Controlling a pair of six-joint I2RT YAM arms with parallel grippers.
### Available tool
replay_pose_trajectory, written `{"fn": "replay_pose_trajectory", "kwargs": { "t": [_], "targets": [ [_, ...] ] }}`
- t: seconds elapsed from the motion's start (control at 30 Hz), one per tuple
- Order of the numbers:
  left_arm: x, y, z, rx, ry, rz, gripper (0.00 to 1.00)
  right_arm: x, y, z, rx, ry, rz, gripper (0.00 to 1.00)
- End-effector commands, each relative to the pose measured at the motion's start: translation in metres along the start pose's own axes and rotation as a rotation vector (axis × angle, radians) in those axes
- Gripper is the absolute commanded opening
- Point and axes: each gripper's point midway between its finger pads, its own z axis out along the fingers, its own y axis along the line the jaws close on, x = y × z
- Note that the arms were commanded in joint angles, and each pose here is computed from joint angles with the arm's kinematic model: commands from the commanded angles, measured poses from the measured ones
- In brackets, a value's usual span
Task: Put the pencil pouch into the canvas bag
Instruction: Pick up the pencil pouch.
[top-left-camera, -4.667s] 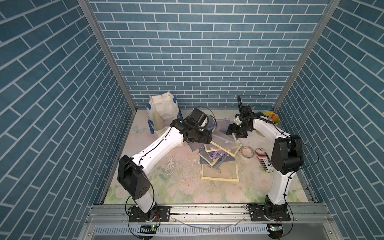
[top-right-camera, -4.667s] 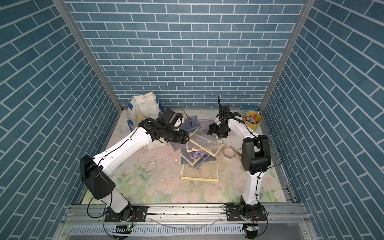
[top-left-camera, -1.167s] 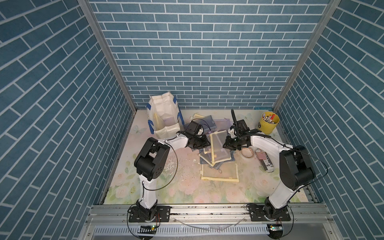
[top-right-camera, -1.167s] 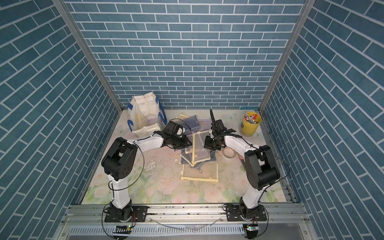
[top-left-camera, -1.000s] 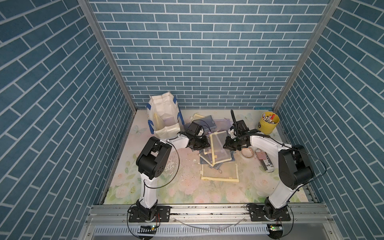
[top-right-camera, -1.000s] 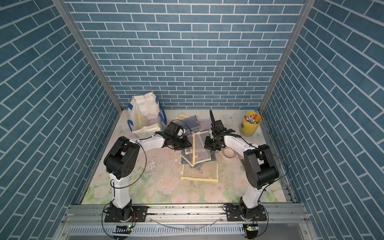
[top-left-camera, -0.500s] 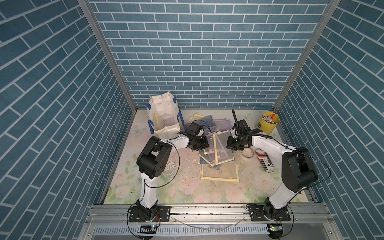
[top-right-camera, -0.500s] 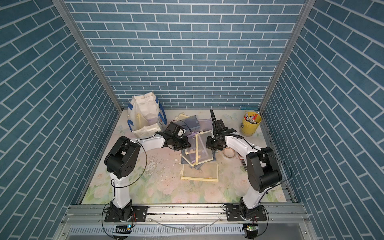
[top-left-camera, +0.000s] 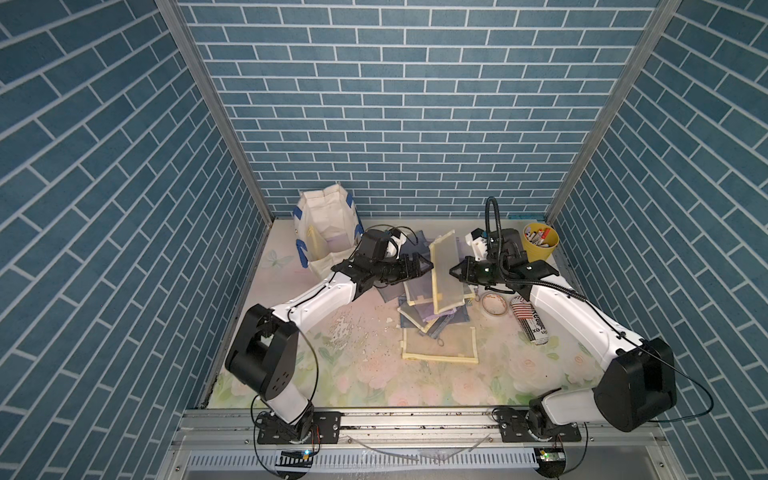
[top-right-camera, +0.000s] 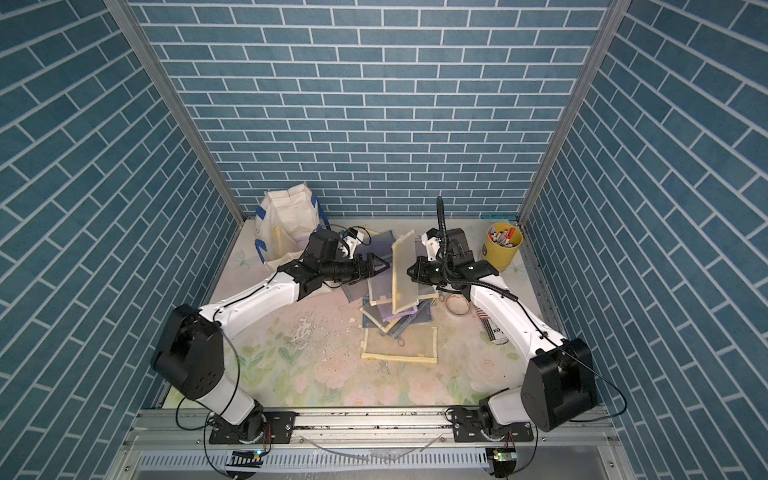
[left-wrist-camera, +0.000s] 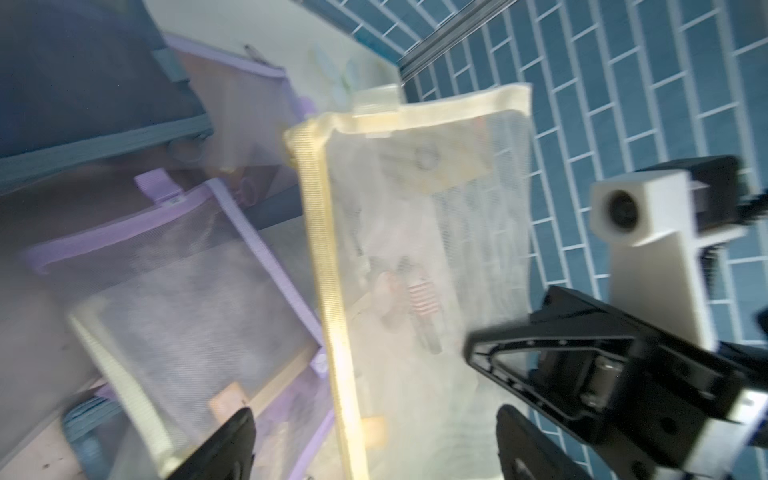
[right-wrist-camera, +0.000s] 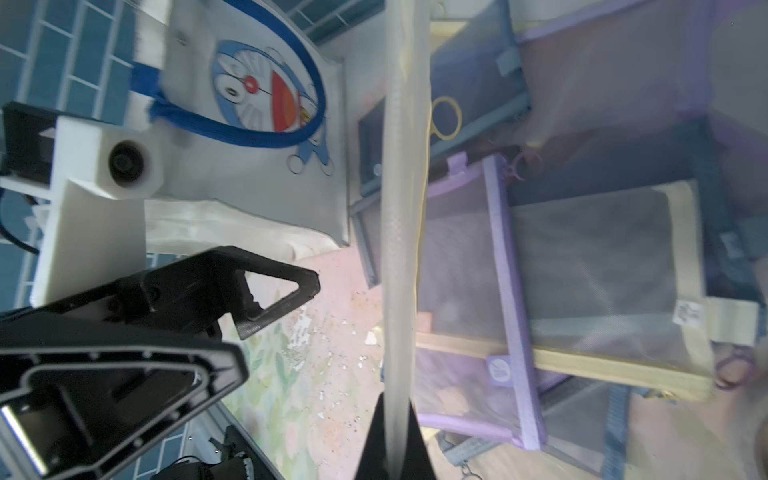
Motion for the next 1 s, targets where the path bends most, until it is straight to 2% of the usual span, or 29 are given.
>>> {"fn": "replay_pose_trajectory", "kwargs": {
  "t": [0.0,0.2,0.33,0.53,0.63,0.77,0.8,0.87,0.9,0.93,0.97],
  "targets": [
    [-0.001,-0.017,-0.008,0.094,-0.020,-0.002,0.96,-0.012,0.048,-0.011,-0.222,-0.035,-0.047,0.00],
    [-0.008,-0.039,-0.031,0.158,-0.070,0.035,0.99,-0.034,0.097,-0.030,-0.441,-0.082,-0.082,0.00],
    [-0.017,-0.053,-0.047,0.220,-0.135,0.044,0.99,-0.038,0.115,-0.036,-0.528,-0.059,-0.107,0.00],
    [-0.033,-0.065,-0.063,0.296,-0.212,0.043,0.92,-0.041,0.136,-0.045,-0.640,-0.033,-0.130,0.00],
    [-0.036,-0.073,-0.067,0.329,-0.229,0.051,0.76,-0.043,0.139,-0.046,-0.662,-0.031,-0.124,0.00],
    [-0.039,-0.075,-0.074,0.324,-0.253,0.059,0.32,-0.042,0.130,-0.038,-0.628,-0.024,-0.095,0.00],
    [-0.039,-0.074,-0.076,0.315,-0.255,0.057,0.24,-0.042,0.127,-0.035,-0.606,-0.022,-0.086,0.00],
    [-0.041,-0.070,-0.081,0.280,-0.262,0.059,0.14,-0.039,0.114,-0.028,-0.524,-0.001,-0.056,0.00],
    [-0.043,-0.064,-0.084,0.240,-0.263,0.053,0.05,-0.038,0.107,-0.025,-0.473,0.013,-0.053,0.06],
    [-0.045,-0.058,-0.088,0.201,-0.261,0.053,0.00,-0.037,0.102,-0.022,-0.431,0.024,-0.053,0.15],
    [-0.047,-0.050,-0.093,0.145,-0.250,0.053,0.00,-0.036,0.094,-0.020,-0.380,0.035,-0.051,0.21]
  ]
}}
